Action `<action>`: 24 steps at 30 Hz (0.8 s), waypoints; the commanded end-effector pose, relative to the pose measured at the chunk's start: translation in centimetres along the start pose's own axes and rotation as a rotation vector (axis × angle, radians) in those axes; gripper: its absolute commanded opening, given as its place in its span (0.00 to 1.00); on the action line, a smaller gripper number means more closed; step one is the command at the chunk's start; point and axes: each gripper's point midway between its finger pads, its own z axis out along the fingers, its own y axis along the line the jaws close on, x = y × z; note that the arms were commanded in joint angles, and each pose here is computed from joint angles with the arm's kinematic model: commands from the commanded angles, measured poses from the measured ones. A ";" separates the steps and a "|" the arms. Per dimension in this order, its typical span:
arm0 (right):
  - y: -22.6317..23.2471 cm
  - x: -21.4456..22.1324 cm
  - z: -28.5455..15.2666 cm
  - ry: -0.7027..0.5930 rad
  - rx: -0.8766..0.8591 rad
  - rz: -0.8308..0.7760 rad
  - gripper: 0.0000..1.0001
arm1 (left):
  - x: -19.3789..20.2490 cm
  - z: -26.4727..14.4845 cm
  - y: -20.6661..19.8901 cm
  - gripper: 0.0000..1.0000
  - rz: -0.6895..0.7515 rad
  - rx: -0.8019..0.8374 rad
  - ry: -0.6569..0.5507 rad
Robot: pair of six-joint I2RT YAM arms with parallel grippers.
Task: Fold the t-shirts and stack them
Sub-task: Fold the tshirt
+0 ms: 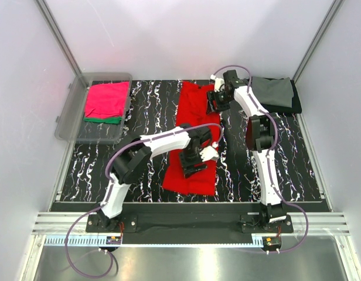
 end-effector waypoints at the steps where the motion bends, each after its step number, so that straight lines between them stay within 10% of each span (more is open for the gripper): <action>1: 0.0 -1.3 1.6 -0.035 0.032 -0.036 0.70 | -3.7 1.1 0.6 0.67 0.020 0.022 -0.094; 7: 0.4 -1.5 -1.7 -0.040 0.090 -0.067 0.69 | -4.2 -3.6 0.1 0.69 0.024 -0.040 -0.147; 11: 4.3 -3.2 -12.8 -0.168 0.130 -0.072 0.69 | -2.8 -10.8 -0.9 0.86 0.024 -0.153 -0.279; 16: 9.2 6.8 -16.4 -0.059 0.021 0.103 0.70 | -1.2 -17.5 -3.3 0.99 -0.218 -0.085 -0.499; 24: 15.2 26.2 -15.5 0.260 -0.182 0.565 0.68 | 5.0 -10.7 -2.3 0.90 -0.862 0.220 -0.494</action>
